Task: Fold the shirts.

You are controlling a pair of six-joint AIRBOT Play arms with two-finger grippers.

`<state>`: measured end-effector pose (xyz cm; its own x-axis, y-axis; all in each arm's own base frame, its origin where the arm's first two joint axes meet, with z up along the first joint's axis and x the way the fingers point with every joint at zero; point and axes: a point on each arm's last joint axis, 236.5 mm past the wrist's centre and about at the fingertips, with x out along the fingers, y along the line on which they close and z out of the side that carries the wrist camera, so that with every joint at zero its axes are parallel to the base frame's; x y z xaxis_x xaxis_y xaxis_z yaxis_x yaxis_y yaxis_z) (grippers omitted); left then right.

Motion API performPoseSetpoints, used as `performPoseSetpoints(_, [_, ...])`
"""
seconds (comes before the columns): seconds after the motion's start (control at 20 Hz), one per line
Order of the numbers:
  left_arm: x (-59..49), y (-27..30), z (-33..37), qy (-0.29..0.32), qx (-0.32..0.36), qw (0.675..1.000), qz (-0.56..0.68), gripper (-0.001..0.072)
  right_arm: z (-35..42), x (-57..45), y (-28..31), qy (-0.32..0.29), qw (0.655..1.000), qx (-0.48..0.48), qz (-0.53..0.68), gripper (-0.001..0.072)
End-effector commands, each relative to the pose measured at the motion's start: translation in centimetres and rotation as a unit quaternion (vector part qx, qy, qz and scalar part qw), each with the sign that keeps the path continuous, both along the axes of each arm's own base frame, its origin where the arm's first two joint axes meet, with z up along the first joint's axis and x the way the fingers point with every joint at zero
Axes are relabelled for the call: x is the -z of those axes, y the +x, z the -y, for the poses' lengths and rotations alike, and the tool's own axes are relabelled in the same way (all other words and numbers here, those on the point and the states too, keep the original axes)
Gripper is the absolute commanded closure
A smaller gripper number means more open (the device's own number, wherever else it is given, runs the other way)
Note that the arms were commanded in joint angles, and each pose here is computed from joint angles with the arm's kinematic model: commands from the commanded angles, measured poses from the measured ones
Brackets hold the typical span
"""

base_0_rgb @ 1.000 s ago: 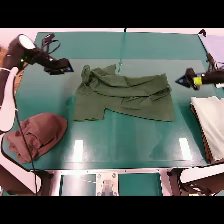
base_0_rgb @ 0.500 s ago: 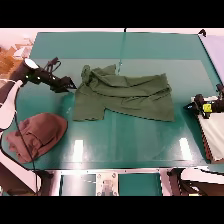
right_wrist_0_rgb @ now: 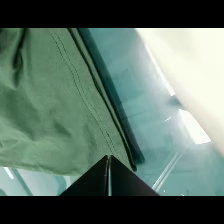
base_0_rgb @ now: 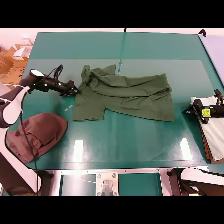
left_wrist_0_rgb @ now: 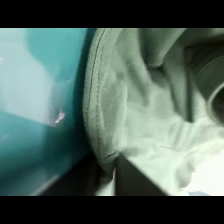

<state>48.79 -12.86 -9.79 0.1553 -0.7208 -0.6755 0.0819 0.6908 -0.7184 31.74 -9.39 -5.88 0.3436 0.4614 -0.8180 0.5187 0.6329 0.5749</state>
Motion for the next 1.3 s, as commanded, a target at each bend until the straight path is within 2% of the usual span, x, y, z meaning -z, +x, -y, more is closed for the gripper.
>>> performPoseSetpoints(0.0, [-1.0,0.3,0.9,-0.030,0.006,0.999,0.015,0.0680,-0.2,0.1,-0.2,0.003,1.000,-0.004,-0.003,0.0494])
performPoseSetpoints(0.05, [-1.1,0.1,0.9,-0.031,0.008,0.999,0.013,0.0680,-0.1,0.2,-0.3,0.003,1.000,-0.003,-0.005,0.0355])
performPoseSetpoints(0.1, [-1.1,-0.1,1.0,-0.033,0.012,0.999,0.011,0.0680,-0.2,0.3,-0.4,0.006,1.000,0.001,-0.009,0.0298])
performPoseSetpoints(0.15, [-1.2,-0.4,1.1,-0.035,0.017,0.999,0.008,0.0680,-0.3,0.5,-0.5,0.012,1.000,0.008,-0.017,0.0283])
performPoseSetpoints(0.35, [-1.4,-1.0,1.2,-0.035,0.029,0.999,0.001,0.0680,-1.6,3.8,-2.2,0.033,0.998,0.020,-0.053,0.0285])
performPoseSetpoints(0.5, [-1.4,-1.0,1.2,-0.036,0.029,0.999,0.001,0.0680,-3.1,6.8,-2.6,0.046,0.996,-0.001,-0.072,0.0315])
performPoseSetpoints(0.7, [-1.5,-1.3,1.3,-0.038,0.033,0.999,-0.002,0.0680,-5.1,7.8,0.8,0.071,0.997,-0.001,-0.021,0.0325])
performPoseSetpoints(0.75, [-1.6,-1.3,1.3,-0.039,0.034,0.999,-0.002,0.0680,-5.6,7.7,1.4,0.078,0.997,0.000,-0.012,0.0360])
performPoseSetpoints(0.85, [-2.8,-1.1,1.4,-0.045,0.042,0.998,0.000,0.0681,-7.0,6.6,2.1,0.099,0.995,-0.020,0.010,0.0531])
performPoseSetpoints(0.9, [-4.1,-1.1,1.6,-0.051,0.050,0.997,0.000,0.0682,-8.0,5.4,2.4,0.120,0.992,-0.039,0.024,0.0698])
performPoseSetpoints(1.0, [-8.4,-0.7,1.7,-0.054,0.063,0.996,0.026,0.0682,-8.5,1.7,3.9,0.143,0.985,-0.064,0.065,0.0697])
performPoseSetpoints(1.05, [-11.7,-0.2,1.7,-0.049,0.064,0.995,0.063,0.0683,-7.9,-1.0,5.3,0.130,0.984,-0.071,0.101,0.0697])
performPoseSetpoints(1.15, [-20.2,0.2,1.6,-0.032,0.064,0.984,0.163,0.0683,-6.8,-10.3,8.6,0.090,0.971,-0.083,0.206,0.0698])
performPoseSetpoints(1.25, [-31.7,-1.2,1.6,-0.009,0.056,0.952,0.299,0.0682,-6.5,-22.6,9.6,0.020,0.938,-0.109,0.329,0.0698])
